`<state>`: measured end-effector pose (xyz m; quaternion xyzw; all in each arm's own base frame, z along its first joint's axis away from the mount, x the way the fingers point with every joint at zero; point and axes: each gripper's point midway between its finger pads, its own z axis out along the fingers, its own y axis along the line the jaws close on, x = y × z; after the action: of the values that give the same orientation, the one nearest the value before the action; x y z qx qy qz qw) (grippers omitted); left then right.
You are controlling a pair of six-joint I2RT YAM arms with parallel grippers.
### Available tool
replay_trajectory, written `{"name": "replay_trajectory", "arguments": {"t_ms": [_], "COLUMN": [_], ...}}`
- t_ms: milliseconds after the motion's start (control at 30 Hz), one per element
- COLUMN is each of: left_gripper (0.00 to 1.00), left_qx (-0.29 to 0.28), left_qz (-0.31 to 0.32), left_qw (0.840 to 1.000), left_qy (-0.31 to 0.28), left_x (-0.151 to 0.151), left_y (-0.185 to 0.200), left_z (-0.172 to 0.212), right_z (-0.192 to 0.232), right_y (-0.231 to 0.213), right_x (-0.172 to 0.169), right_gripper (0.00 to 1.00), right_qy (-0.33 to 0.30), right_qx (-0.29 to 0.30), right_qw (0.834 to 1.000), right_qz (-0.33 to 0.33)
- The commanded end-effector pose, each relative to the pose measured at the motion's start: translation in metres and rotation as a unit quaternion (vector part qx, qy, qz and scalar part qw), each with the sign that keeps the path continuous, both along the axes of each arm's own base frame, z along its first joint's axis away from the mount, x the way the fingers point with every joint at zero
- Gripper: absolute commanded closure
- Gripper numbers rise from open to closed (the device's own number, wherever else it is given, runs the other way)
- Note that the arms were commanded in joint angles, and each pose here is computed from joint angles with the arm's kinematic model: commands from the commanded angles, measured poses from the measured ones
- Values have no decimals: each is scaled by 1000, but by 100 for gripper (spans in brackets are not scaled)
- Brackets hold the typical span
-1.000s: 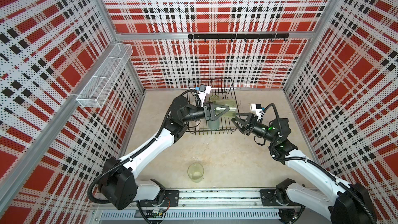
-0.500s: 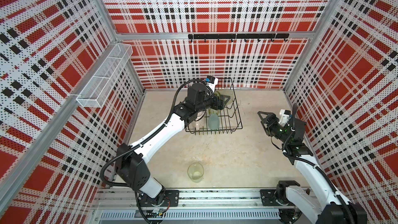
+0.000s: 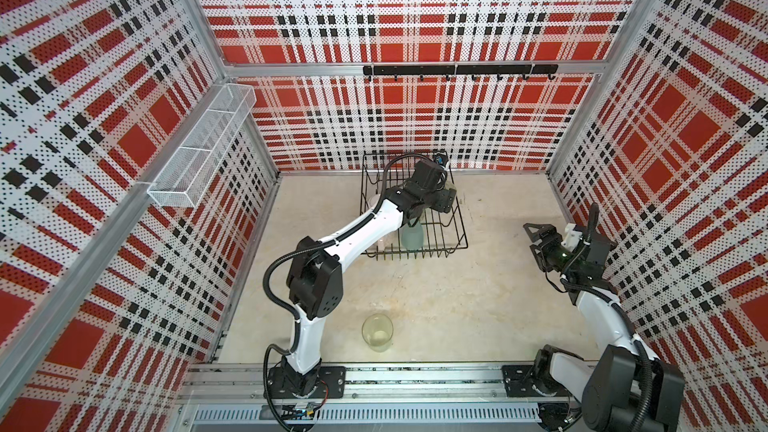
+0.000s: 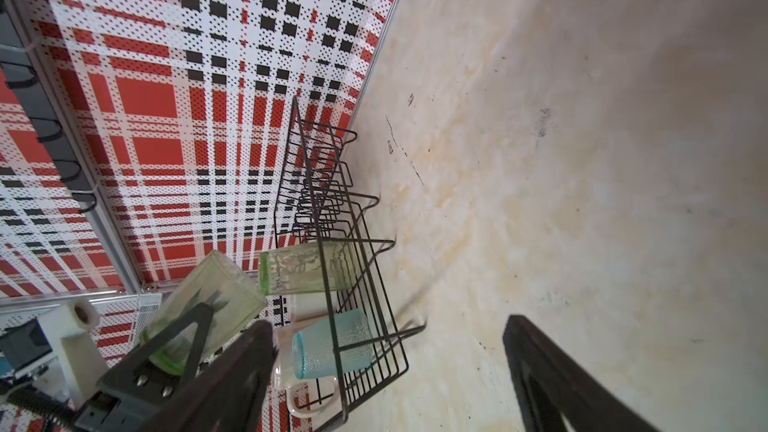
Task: Load the cups into the dish rack
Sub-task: 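Lower the green cup into the rack with the left gripper while the right withdraws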
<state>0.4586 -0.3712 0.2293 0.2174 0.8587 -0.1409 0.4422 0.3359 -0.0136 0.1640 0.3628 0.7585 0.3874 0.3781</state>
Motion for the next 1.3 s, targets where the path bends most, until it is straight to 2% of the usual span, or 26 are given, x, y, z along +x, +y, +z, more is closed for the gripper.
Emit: {"name": "replay_trajectory", "arguments": {"t_ms": [0, 167, 333, 367, 533, 967, 1267], "left_gripper": [22, 20, 19, 19, 19, 16, 13], "left_qx": [50, 72, 120, 129, 168, 201, 203], "left_qz": [13, 5, -24, -29, -54, -86, -93], "left_qw": [999, 997, 991, 990, 982, 971, 967], "left_qy": [-6, 21, 46, 49, 59, 101, 120], "left_x": [5, 7, -7, -10, -24, -40, -47], "left_y": [0, -9, -12, -11, -16, -20, -18], "left_z": [-14, -41, -73, -78, -95, -124, -129], "right_z": [-6, -9, -13, -13, -7, -4, 4], "right_y": [0, 0, 3, 4, 6, 4, 4], "right_x": [-8, -12, -11, -10, -7, -10, -13], "right_gripper": [9, 9, 4, 0, 0, 0, 0], "right_qy": [14, 22, 34, 35, 28, 28, 23], "right_qx": [-34, -43, -34, -34, -34, -43, -55], "right_qw": [999, 999, 998, 998, 997, 997, 997], "right_qz": [15, 23, 43, 46, 61, 52, 51]}}
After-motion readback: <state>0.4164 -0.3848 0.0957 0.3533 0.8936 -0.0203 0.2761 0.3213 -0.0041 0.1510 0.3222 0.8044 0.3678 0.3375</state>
